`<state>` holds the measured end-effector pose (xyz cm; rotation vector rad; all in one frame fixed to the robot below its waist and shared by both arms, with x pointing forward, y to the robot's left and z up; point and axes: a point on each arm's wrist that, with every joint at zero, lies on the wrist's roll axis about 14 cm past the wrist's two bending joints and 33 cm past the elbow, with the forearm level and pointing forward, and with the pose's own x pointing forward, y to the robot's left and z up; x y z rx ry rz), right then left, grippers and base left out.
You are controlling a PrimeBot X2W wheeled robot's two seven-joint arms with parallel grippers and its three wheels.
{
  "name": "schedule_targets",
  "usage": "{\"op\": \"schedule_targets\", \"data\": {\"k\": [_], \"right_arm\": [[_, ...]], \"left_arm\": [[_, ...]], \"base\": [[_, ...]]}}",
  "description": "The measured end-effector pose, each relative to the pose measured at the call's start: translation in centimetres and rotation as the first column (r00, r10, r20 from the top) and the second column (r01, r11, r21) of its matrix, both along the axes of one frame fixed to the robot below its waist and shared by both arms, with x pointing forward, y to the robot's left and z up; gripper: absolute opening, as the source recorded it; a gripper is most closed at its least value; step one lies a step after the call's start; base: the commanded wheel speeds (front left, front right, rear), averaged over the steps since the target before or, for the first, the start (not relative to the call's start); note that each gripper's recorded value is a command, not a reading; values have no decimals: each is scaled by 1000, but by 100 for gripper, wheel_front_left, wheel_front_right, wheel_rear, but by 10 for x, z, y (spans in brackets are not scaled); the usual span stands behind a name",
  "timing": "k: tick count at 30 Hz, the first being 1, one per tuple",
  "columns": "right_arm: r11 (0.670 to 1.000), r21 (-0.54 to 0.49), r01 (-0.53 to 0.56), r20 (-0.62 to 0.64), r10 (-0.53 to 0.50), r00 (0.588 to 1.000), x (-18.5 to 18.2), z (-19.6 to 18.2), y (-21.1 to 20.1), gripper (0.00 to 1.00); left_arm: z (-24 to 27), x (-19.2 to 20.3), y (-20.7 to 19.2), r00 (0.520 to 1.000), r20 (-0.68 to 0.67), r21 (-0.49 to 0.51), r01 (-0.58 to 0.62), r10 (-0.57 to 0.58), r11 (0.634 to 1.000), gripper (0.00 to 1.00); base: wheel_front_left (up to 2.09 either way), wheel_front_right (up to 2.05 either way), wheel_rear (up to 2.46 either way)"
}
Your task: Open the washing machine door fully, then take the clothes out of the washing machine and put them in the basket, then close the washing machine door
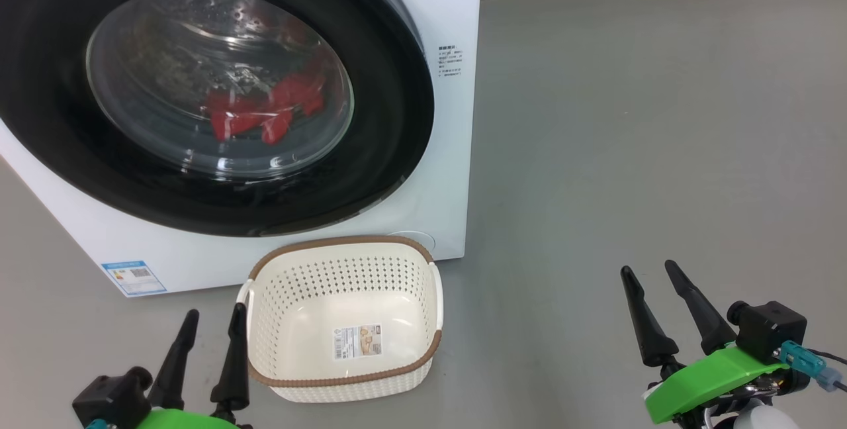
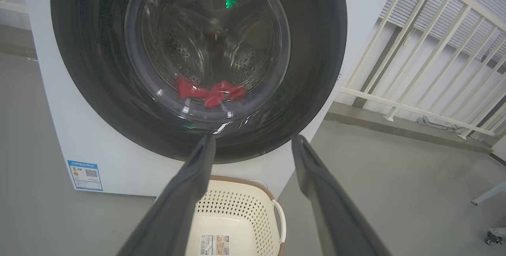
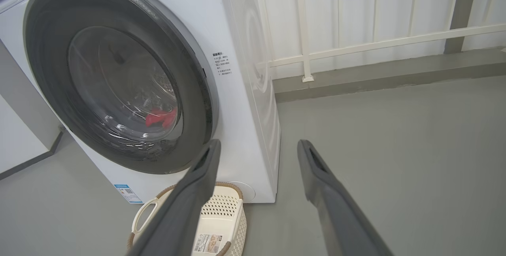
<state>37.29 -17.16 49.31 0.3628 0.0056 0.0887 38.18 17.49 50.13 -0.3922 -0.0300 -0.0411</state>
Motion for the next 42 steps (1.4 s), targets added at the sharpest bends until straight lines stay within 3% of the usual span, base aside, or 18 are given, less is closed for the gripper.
{"op": "schedule_targets", "data": {"k": [20, 38, 39, 41, 42], "right_arm": [[976, -215, -45, 75, 62, 995, -2, 12, 9, 100], [977, -209, -32, 70, 48, 996, 1, 10, 5, 100], [978, -205, -32, 69, 47, 997, 1, 9, 5, 89], [982, -186, -33, 64, 45, 997, 2, 8, 6, 47], [984, -177, -35, 63, 47, 997, 3, 7, 7, 35]], "left_arm": [[13, -1, -4, 997, 71, 189, 13, -27, 982, 100], [8, 0, -2, 998, 57, 195, 9, -20, 981, 100], [7, 1, -1, 998, 56, 195, 9, -20, 981, 100], [6, 1, -1, 998, 53, 195, 8, -19, 981, 100], [6, 1, -1, 999, 51, 195, 8, -18, 981, 100]], "base": [[0, 0, 0], [0, 0, 0], [0, 0, 0], [0, 0, 0], [0, 0, 0]]}}
